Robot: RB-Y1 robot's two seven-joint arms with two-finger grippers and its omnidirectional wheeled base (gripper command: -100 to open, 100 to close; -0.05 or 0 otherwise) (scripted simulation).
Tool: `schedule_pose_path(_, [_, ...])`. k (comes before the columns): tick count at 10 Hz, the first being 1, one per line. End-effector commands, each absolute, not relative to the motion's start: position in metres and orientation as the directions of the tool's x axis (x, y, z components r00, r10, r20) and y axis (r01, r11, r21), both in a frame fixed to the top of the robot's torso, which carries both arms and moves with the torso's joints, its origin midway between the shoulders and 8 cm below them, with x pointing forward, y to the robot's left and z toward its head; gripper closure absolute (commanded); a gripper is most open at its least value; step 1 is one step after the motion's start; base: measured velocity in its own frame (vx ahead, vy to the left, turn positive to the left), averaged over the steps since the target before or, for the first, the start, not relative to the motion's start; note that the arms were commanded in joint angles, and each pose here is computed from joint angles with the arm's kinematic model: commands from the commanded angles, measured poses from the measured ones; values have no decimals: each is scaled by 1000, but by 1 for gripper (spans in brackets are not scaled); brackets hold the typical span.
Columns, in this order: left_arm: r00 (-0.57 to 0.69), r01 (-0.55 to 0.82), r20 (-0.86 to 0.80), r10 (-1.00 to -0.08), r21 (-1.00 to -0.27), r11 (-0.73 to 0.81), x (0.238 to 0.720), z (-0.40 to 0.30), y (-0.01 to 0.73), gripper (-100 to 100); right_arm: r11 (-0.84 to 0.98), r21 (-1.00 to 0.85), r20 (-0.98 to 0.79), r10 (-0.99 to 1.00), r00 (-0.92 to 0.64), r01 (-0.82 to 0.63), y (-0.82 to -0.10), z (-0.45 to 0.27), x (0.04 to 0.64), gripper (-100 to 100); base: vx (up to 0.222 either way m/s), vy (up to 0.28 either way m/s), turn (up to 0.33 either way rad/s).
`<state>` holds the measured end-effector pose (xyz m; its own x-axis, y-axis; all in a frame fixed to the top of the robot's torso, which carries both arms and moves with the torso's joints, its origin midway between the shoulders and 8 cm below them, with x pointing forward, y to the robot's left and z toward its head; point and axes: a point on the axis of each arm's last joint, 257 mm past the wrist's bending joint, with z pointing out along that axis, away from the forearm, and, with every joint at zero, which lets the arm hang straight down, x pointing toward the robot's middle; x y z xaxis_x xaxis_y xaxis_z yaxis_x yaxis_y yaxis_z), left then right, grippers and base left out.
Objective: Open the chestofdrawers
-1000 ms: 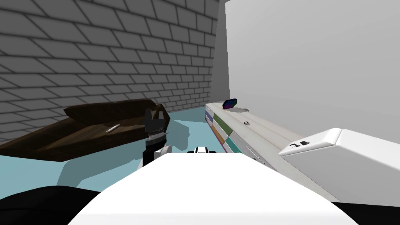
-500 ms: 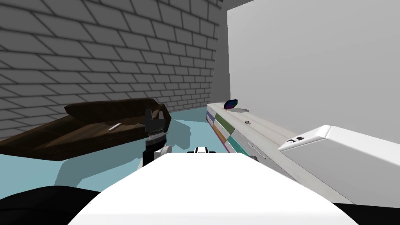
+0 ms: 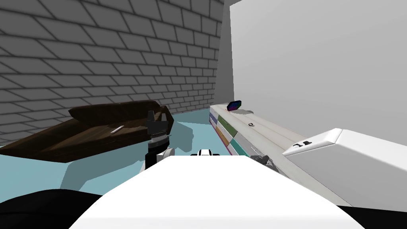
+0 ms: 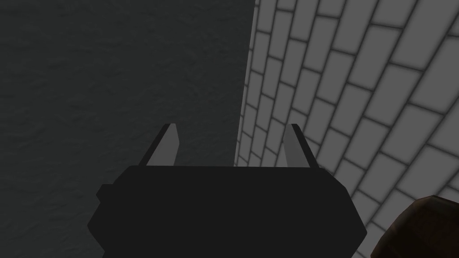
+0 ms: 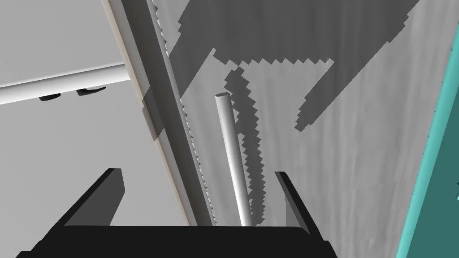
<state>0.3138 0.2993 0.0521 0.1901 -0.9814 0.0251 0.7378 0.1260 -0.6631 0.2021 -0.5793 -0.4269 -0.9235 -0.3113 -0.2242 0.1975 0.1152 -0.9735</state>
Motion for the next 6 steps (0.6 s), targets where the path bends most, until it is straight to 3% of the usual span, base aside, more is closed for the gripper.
schedule_pose_path(1, [190,738,25,-981,-663,126,314,52,299,0,113,-973,-227,-276,-934,203,-584,-430,176,-100,16,-16,263])
schedule_pose_path(2, [190,738,25,-981,-663,126,314,52,299,0,110,-971,-235,-242,-941,214,-586,-432,153,-100,43,-24,390])
schedule_pose_path(4, [190,738,25,-981,-663,126,314,52,299,0,110,-972,-230,-239,-943,209,-587,-433,149,-100,31,-20,69])
schedule_pose_path(6, [190,738,25,-981,-663,126,314,52,299,0,100,-968,-244,-171,-955,229,-591,-435,102,-100,27,-26,336])
